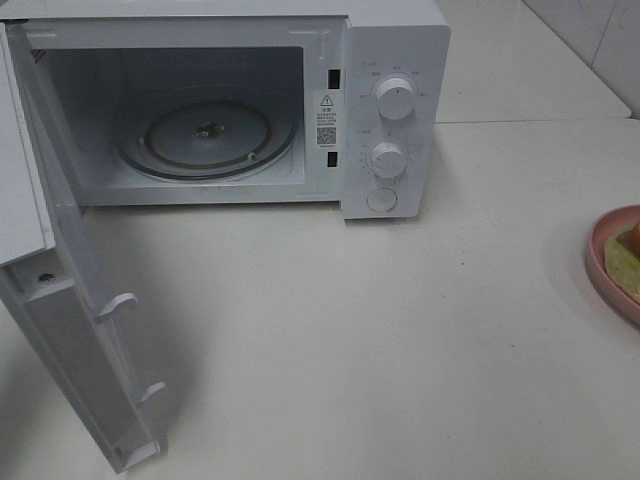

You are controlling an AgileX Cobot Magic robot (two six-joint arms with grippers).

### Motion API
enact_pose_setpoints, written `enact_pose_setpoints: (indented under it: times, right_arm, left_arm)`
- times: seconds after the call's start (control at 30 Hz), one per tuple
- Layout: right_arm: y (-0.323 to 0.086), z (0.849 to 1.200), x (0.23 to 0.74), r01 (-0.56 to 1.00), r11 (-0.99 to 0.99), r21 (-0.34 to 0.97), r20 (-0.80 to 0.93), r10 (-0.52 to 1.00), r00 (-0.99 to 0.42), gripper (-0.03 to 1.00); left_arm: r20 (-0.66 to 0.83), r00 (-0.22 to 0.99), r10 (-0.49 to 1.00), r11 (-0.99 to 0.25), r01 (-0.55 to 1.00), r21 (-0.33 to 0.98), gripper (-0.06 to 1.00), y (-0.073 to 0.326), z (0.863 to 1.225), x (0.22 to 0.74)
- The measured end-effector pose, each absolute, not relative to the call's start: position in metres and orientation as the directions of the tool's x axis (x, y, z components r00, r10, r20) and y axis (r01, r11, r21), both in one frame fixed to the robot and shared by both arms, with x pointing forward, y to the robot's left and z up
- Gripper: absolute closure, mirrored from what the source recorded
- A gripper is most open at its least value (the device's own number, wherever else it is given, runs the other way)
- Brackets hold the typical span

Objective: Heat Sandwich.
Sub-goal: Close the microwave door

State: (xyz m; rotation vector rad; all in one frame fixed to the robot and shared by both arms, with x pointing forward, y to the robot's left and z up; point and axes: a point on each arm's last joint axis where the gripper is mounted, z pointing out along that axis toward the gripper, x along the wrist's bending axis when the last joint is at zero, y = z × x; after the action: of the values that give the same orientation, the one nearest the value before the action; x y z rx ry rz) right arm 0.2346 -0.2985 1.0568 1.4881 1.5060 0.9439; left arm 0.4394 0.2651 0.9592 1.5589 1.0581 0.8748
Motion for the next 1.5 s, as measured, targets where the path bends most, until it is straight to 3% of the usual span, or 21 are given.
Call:
enact_pose_setpoints:
  times: [0.57,1.07,1.5]
  right_arm:
    - [-0.298,1.057,0.235,0.402,0.029,0.915,-0.038,0.999,0.013,0.22]
    - [-0.298,1.057,0.235,0.402,0.029,0.915,-0.038,0.999,0.013,0.22]
    - [-0.298,1.057,0.235,0.402,0.029,0.915,-0.038,0.999,0.013,0.22]
  left_arm:
    - [0.056,0.421,0.906,-0.156,0.209,0.965,0.94,0.228,0.950,0.458]
    - [0.115,0.329,0.937,-0.193,0.213,0.958,0.94,0.182,0.942,0.493]
    - [0.139,0.332,0.933,-0.207,0.176,0.962,0.94,0.135,0.941,0.513]
